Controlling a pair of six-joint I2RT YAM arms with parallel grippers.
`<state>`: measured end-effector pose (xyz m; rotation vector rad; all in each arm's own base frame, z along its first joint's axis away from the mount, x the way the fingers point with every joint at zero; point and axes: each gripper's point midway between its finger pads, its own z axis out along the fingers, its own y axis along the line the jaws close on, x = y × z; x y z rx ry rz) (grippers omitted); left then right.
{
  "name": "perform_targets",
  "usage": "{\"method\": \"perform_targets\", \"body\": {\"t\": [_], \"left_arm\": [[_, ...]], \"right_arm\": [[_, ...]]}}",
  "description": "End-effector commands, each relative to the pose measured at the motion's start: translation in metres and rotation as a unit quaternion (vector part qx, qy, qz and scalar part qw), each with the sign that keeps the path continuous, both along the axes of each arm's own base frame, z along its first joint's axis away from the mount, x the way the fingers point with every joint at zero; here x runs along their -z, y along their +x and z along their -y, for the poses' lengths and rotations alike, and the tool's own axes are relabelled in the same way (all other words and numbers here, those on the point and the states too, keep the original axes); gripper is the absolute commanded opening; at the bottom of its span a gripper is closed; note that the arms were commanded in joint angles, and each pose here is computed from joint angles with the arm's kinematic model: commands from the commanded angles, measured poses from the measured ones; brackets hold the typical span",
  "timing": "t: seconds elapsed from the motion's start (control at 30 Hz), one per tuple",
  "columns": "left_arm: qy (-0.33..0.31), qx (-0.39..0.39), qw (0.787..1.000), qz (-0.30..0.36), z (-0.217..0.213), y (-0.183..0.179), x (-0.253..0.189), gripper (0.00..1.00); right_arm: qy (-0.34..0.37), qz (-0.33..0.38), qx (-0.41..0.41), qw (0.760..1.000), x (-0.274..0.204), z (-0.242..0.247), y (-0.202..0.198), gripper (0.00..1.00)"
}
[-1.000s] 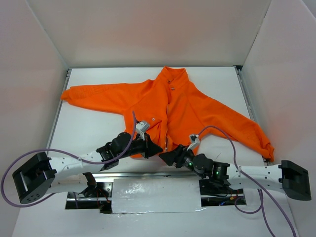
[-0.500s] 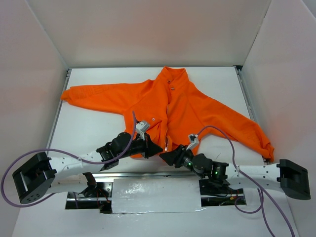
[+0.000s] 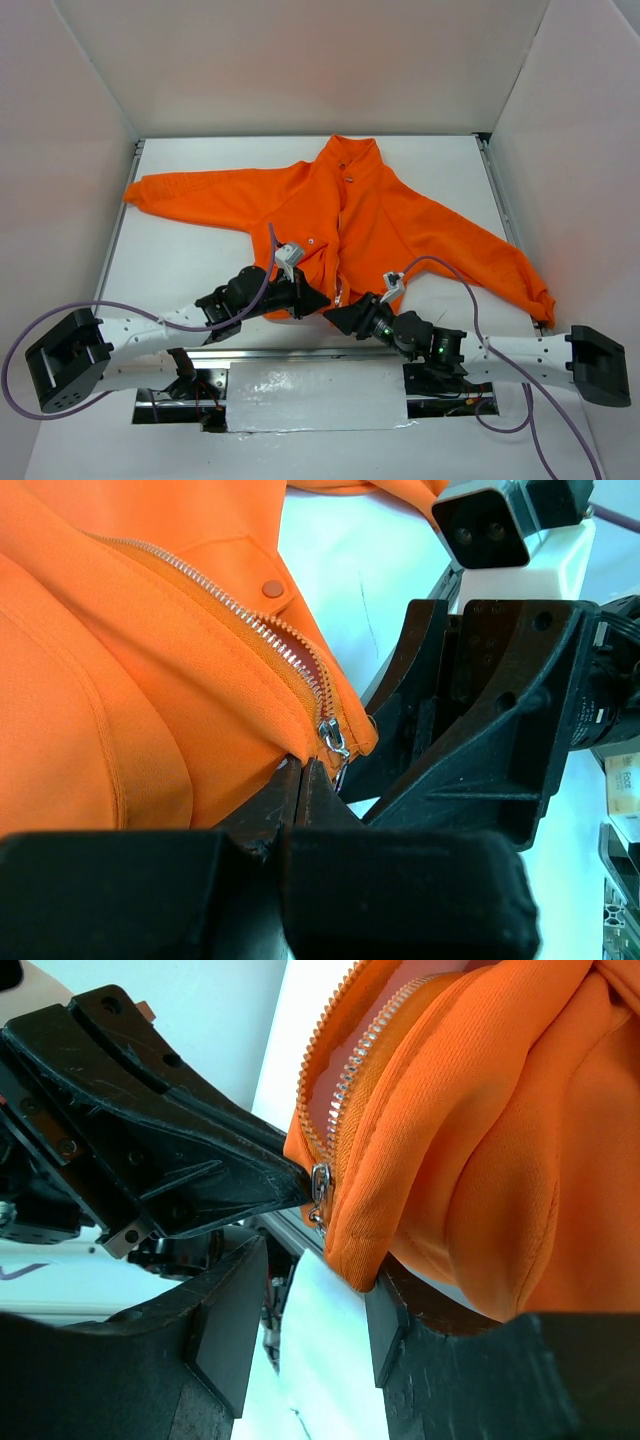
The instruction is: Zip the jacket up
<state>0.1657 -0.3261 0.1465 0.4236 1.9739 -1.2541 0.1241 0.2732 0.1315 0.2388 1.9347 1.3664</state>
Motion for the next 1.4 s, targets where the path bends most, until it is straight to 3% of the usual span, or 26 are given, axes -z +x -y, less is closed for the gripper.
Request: {"method": "perform_targets", "body": {"t": [0.0,0.33,0.53,0.73,0.9,1.0,1.17,1.37], "left_arm": [[-0.046,0.006,0.998,0.034,0.012,0.006,-0.039,0.0],[-0.049,0.005,0.998,0.034,0.012,0.007,-0.04,0.0],[-0.048,0.004,0.998,0.033,0.011,0.006,-0.038,0.0],[-0.049,0.003,0.998,0.033,0.011,0.005,-0.038,0.0],[-0.048,0.004,0.998,0.033,0.011,0.005,-0.036,0.0],[-0.051,0.009,0.998,0.033,0.012,0.004,-0.037,0.0],[-0.051,0.007,0.998,0.033,0.011,0.005,-0.036,0.0],[-0.049,0.008,0.998,0.032,0.012,0.005,-0.036,0.0]], "right_arm": [[0.016,-0.006,-0.003,1.0,-0.003,0.001,-0.003,0.51],[0.026,-0.016,-0.02,0.999,-0.003,-0.004,-0.009,0.49],[0.031,-0.024,-0.024,0.999,-0.002,-0.006,-0.012,0.41],[0.032,-0.027,-0.015,0.999,-0.005,-0.004,-0.01,0.39],[0.029,-0.043,-0.001,0.999,-0.003,-0.001,-0.008,0.51],[0.024,-0.057,0.014,0.998,0.005,0.003,-0.005,0.52],[0.038,-0.049,0.013,0.998,-0.002,0.004,-0.005,0.41],[0.042,-0.039,0.016,0.998,-0.009,0.004,-0.003,0.36]]}}
